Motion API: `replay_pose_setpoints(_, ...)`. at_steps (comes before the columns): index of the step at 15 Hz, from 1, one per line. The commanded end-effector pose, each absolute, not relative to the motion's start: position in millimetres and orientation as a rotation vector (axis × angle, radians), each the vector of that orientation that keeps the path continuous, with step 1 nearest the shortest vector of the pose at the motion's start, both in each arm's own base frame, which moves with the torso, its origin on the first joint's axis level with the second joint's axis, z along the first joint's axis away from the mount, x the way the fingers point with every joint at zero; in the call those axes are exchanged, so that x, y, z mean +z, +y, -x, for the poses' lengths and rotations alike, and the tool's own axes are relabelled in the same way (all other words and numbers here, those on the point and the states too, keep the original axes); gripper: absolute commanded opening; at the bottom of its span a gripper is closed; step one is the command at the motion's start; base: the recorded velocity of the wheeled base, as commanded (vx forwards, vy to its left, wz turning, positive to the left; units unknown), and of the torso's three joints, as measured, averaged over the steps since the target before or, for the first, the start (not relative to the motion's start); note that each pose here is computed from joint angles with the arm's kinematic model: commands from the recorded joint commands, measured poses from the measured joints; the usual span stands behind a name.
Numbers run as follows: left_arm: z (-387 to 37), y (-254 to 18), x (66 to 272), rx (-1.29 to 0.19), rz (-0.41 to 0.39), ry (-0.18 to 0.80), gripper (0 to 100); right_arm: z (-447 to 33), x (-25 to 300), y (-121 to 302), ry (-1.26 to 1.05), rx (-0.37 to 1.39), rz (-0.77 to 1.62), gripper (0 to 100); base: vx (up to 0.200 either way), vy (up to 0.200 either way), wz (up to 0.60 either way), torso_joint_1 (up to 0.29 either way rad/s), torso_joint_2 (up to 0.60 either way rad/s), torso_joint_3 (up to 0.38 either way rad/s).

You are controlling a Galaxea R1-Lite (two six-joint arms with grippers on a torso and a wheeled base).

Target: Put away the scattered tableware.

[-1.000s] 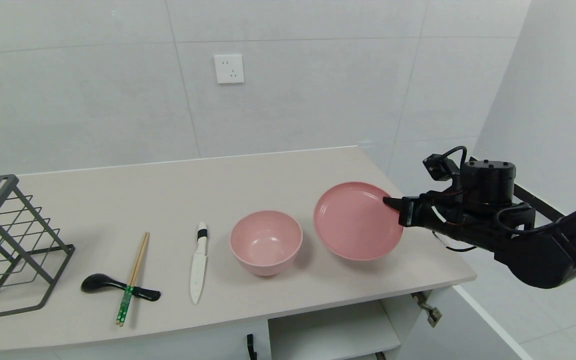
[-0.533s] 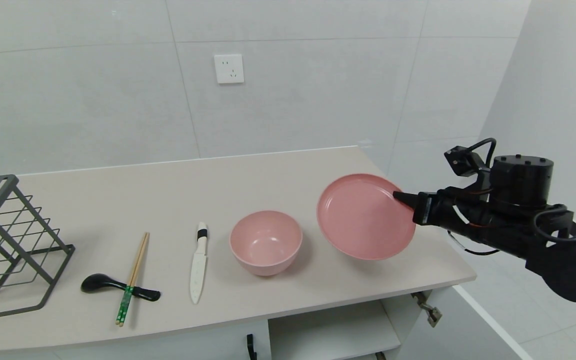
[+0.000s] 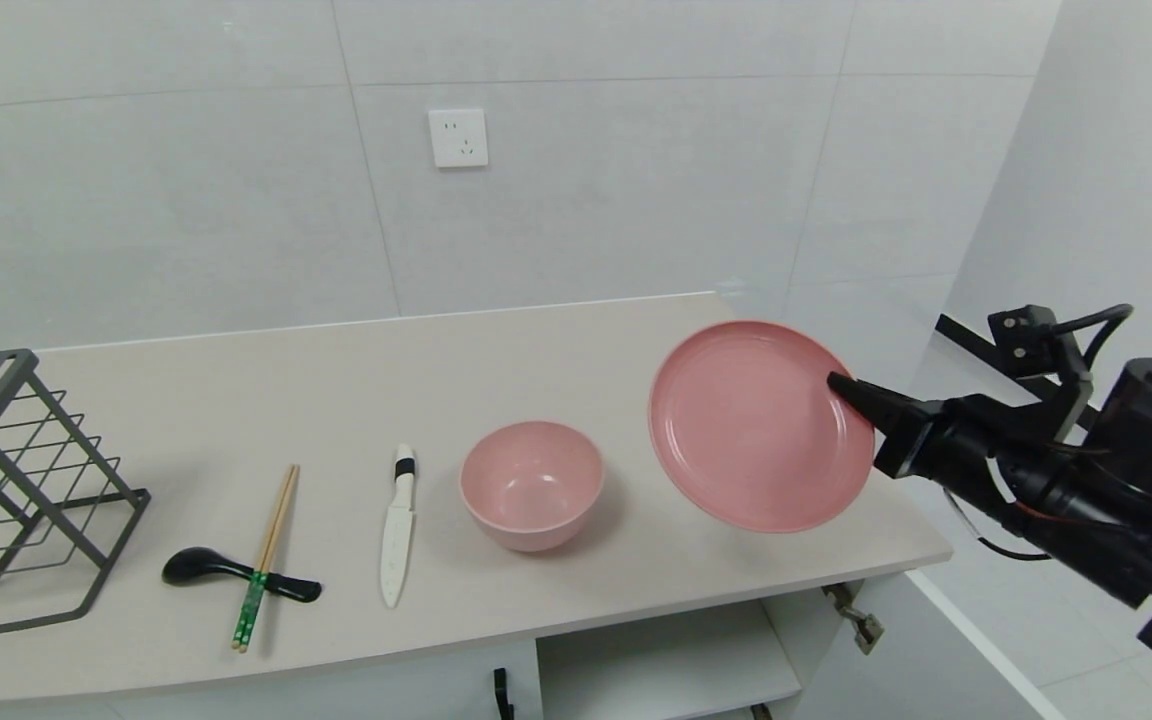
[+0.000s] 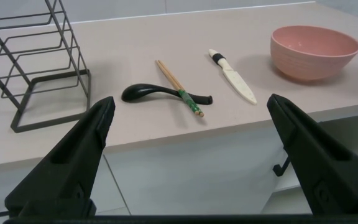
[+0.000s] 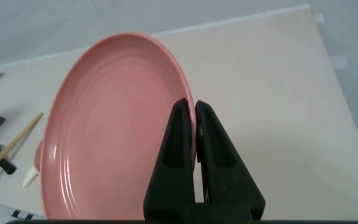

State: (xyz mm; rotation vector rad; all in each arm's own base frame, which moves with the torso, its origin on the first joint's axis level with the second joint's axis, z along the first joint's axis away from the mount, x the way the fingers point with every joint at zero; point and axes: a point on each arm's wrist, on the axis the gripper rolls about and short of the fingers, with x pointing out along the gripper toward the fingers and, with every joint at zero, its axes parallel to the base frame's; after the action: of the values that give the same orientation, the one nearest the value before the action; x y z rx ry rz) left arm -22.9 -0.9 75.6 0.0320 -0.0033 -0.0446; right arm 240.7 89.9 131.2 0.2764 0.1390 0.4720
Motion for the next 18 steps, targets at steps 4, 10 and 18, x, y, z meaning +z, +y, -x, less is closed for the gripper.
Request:
replay_pose_setpoints(4, 23, -1, 76, -0.046, -0.011, -0.002, 100, -223, 131, 91, 0.08, 0.513, -0.286, 0, 0.0, 0.0, 0.0, 0.0, 0.0, 0.0)
replay_pose_setpoints(10, 35, -1, 126, -0.06, -0.024, -0.349, 100, -226, 135, 94, 0.042, 0.527, -0.286, 0, 0.0, 0.0, 0.0, 0.0, 0.0, 0.0)
replay_pose_setpoints(18, 8, -3, 200, -0.234, 0.048, 0.042, 100, -248, 111, 67, 0.115, 0.386, -0.272, 0, 0.0, 0.0, 0.0, 0.0, 0.0, 0.0)
